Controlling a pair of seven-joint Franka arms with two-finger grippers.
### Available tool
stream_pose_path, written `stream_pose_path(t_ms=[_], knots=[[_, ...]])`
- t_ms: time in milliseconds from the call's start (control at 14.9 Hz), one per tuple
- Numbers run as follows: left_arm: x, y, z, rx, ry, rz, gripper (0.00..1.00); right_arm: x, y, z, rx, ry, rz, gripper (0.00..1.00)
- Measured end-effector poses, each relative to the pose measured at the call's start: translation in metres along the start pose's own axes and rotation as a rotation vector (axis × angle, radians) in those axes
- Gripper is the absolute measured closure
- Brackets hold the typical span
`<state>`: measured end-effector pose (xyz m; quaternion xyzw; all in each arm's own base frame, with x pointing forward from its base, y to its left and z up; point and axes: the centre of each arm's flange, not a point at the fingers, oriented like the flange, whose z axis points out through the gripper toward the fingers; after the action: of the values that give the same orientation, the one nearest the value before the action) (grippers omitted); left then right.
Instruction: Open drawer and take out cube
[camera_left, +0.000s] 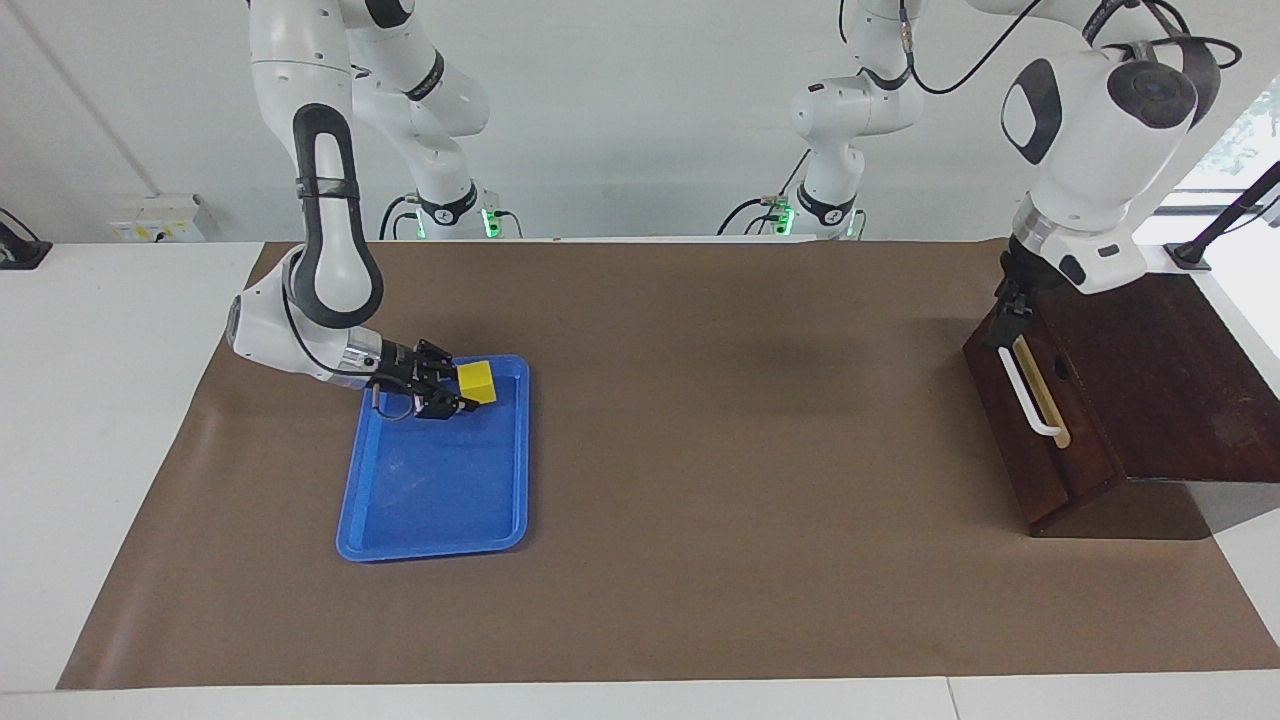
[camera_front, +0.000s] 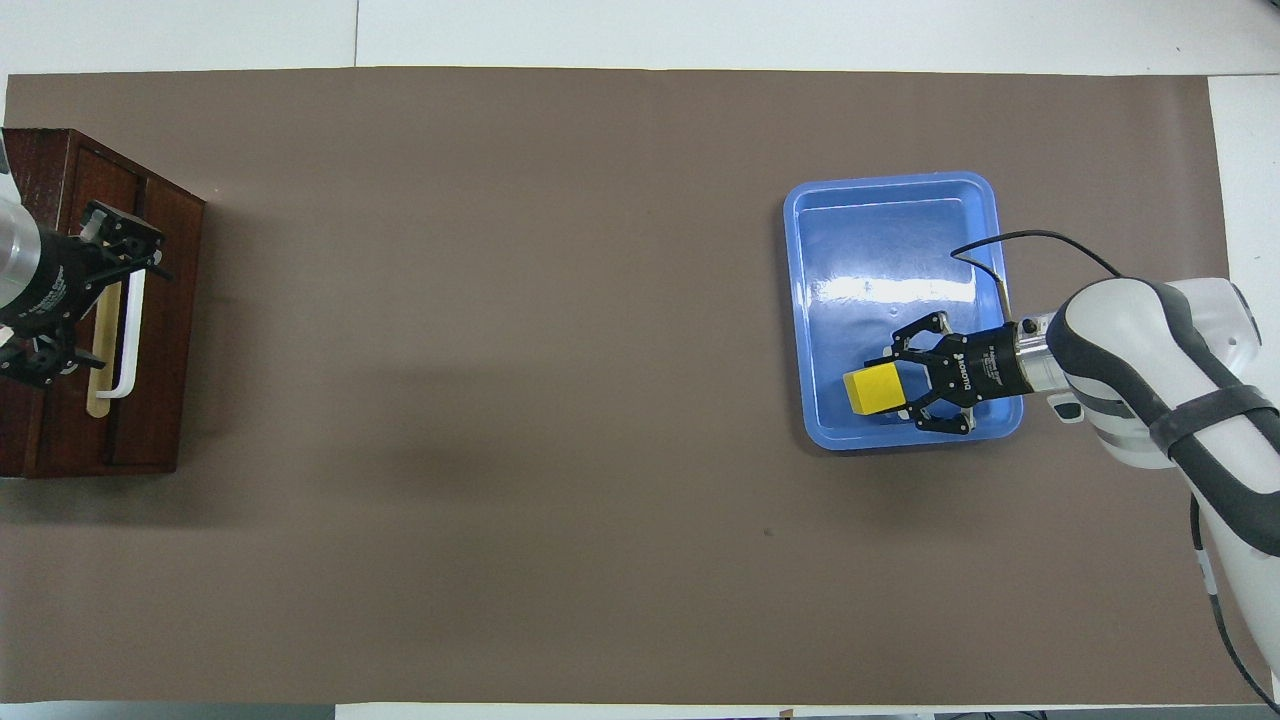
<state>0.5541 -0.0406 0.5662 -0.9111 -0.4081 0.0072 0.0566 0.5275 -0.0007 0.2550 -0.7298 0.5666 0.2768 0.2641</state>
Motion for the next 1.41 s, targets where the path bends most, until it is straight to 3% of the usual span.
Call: stream_pose_path(t_ms=[134, 336, 403, 672, 1008, 1210, 1412], knots=[[-0.01, -0.004, -0.013, 0.008, -0.05, 0.186, 0.0, 0.002, 0.003, 0.006, 0.0, 0.014, 0.005, 0.44], [-0.008, -0.006, -0.013, 0.002, -0.072, 0.49, 0.0, 0.002, 0.006, 0.009, -0.004, 0.016, 0.009, 0.44], [-0.008, -0.006, -0.013, -0.004, -0.074, 0.533, 0.0, 0.002, 0.006, 0.009, -0.003, 0.016, 0.01, 0.39], [-0.01, 0.0, -0.01, -0.021, -0.097, 0.598, 0.0, -0.001, 0.002, 0.006, 0.004, 0.019, 0.045, 0.0], [-0.016, 0.005, -0.016, -0.015, -0.123, 0.697, 0.0, -0.032, -0.025, -0.015, 0.007, -0.001, 0.026, 0.0], [-0.021, 0.006, -0.021, -0.015, -0.122, 0.718, 0.0, -0.062, -0.04, -0.055, -0.036, 0.109, -0.106, 0.0], [-0.03, 0.007, -0.026, -0.012, -0.124, 0.763, 0.0, -0.103, -0.046, -0.103, -0.13, 0.237, -0.329, 0.0]])
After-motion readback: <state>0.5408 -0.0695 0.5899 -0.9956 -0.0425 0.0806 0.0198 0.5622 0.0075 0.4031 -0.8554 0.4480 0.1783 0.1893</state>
